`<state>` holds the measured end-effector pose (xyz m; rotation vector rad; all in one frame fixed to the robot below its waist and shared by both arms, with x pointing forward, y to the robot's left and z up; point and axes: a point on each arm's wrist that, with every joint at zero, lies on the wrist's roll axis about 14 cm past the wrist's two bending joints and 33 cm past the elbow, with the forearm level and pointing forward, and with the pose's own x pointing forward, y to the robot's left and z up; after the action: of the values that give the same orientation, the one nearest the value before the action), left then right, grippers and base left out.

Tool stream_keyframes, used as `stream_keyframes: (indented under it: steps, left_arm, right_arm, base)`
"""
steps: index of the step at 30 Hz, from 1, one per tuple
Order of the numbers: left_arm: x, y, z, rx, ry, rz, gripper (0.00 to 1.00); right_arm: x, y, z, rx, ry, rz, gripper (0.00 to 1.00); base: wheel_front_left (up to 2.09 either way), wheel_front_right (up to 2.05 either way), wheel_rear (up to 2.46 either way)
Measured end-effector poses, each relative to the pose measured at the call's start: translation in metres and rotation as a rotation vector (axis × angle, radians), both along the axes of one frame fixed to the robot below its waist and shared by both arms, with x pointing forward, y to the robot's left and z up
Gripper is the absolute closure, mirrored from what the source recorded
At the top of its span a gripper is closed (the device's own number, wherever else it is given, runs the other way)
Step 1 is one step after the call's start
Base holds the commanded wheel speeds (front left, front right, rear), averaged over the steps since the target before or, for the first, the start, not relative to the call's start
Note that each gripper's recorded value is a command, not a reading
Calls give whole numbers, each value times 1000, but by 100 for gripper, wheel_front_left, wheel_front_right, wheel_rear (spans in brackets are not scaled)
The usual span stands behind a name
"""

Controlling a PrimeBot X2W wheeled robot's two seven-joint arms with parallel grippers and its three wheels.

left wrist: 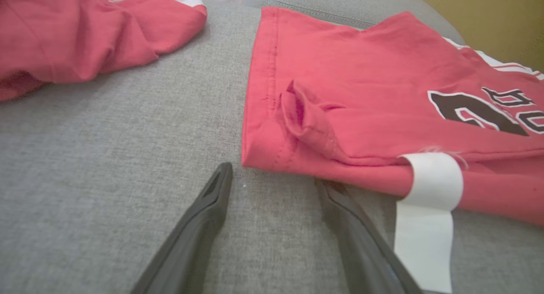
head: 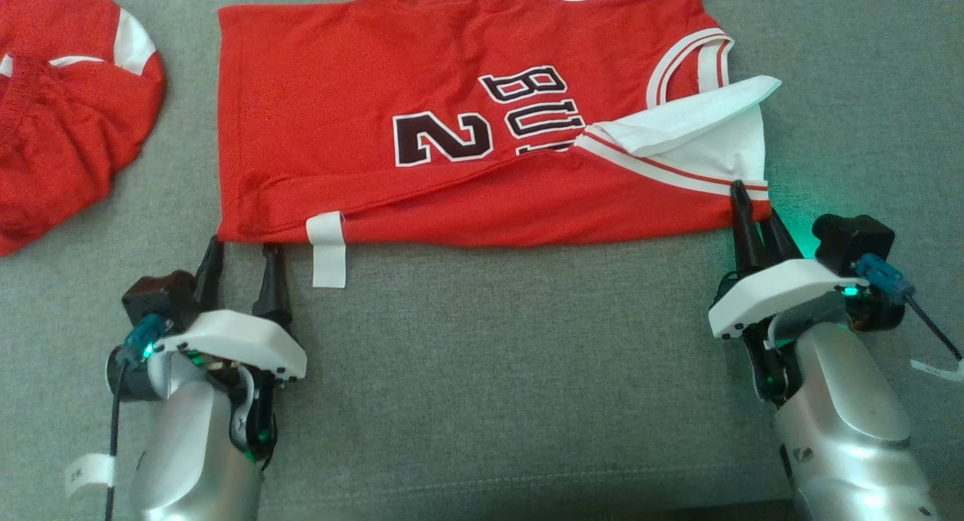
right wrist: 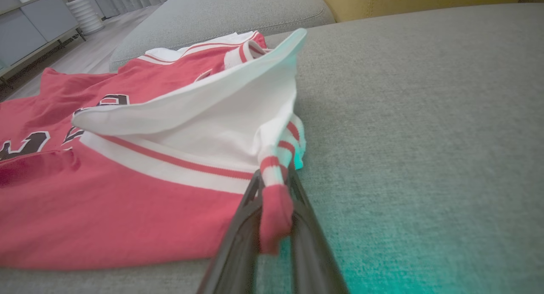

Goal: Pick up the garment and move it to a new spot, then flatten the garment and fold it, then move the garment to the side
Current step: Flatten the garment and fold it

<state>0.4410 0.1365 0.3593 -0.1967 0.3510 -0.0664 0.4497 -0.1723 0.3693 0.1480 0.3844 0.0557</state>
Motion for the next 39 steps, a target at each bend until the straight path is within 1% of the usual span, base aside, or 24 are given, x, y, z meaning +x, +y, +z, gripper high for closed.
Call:
stream_keyframes:
  steps: [7,13,14,15,16,24,29,36,39]
  left_arm:
    - [2,-2,-2,16,-3,-25,0]
    - [12,-5,1,37,-18,-44,0]
    - [12,-6,0,38,-18,-47,27]
    - [12,-7,0,41,-17,-51,73]
    - [13,-7,-1,42,-15,-53,100]
    - [14,-11,-2,44,-17,-78,100]
    - [13,-9,5,45,-28,-71,100]
    - [-14,-5,10,41,-15,-67,100]
    - [-26,-2,13,25,-11,-49,100]
  right_arm:
    - [6,2,1,7,-8,4,100]
    - [6,1,0,10,-8,0,100]
    - [6,0,0,9,-7,0,100]
    - [6,0,0,9,-7,-1,100]
    - [6,0,1,9,-8,-2,100]
    - [6,-2,-1,14,-10,-10,100]
    - [4,-3,4,21,-20,-19,100]
    - [-2,-4,25,33,-68,-28,100]
    - [-12,-4,27,40,-66,-36,100]
  base:
    - [0,0,0]
    - [0,0,0]
    - [0,0,0]
    - [0,0,0]
    - [0,0,0]
    - [0,0,0]
    - [0,0,0]
    - [0,0,0]
    - [0,0,0]
